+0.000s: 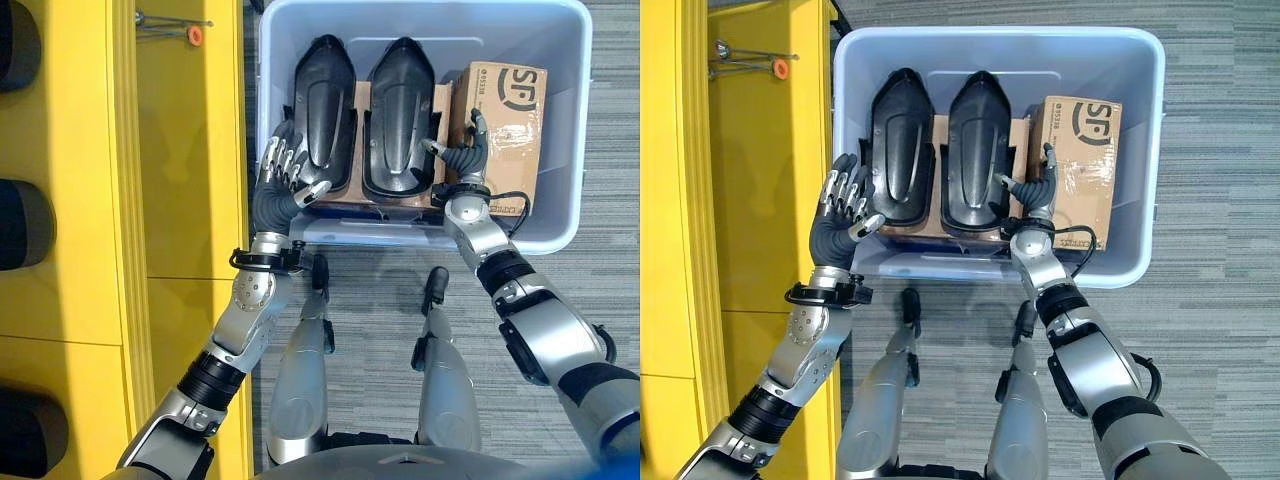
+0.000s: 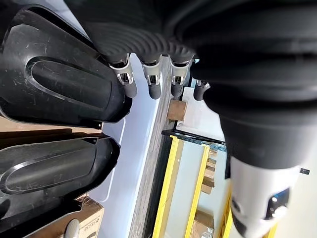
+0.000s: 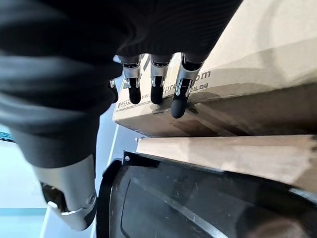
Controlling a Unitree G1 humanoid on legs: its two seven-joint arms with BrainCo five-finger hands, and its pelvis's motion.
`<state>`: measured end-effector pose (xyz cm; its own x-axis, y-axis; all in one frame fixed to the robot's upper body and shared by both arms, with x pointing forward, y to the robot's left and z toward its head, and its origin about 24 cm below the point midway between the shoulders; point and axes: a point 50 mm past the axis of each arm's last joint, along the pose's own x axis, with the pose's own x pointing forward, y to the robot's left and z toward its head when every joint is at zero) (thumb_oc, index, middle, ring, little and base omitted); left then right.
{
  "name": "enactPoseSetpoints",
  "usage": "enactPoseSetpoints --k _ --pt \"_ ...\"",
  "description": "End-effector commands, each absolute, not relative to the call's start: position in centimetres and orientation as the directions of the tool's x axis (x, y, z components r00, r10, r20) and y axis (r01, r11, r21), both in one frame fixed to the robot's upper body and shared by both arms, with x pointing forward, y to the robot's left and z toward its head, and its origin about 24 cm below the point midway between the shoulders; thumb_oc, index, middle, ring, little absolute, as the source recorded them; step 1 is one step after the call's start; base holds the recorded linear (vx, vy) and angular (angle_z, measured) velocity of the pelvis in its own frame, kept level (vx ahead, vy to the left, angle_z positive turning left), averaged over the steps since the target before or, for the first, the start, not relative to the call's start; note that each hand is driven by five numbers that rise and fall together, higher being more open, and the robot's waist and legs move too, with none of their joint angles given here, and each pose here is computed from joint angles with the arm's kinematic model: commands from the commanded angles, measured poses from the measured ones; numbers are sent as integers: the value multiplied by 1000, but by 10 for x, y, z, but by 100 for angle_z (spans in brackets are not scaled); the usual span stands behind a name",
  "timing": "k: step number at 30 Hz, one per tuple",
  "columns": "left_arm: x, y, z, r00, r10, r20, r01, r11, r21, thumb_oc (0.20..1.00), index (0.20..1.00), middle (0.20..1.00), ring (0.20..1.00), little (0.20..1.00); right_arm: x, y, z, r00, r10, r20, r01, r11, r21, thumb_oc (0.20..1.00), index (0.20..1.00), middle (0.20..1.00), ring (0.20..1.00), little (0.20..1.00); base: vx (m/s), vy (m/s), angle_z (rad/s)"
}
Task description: Move parts from the plastic box to the shelf.
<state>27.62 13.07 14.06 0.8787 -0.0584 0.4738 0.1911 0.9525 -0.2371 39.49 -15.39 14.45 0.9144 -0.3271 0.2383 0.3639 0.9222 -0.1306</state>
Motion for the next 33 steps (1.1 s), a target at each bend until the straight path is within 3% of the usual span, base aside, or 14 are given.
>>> enactPoseSetpoints --k 1,16,33 --pt "267 136 163 805 -69 590 236 948 -212 1000 1000 1000 1000 1000 397 -142 163 914 -264 308 317 939 -134 1000 1000 1000 1000 1000 1 -3 7" --pt "267 139 161 811 -50 583 216 952 -219 1000 1000 1000 1000 1000 386 -125 178 893 -192 406 257 960 -111 1000 1000 1000 1000 1000 0 0 0" --pt "266 137 164 804 -64 591 232 949 -214 1000 1000 1000 1000 1000 390 -129 174 899 -224 377 282 953 -108 1000 1000 1000 1000 1000 0 0 0"
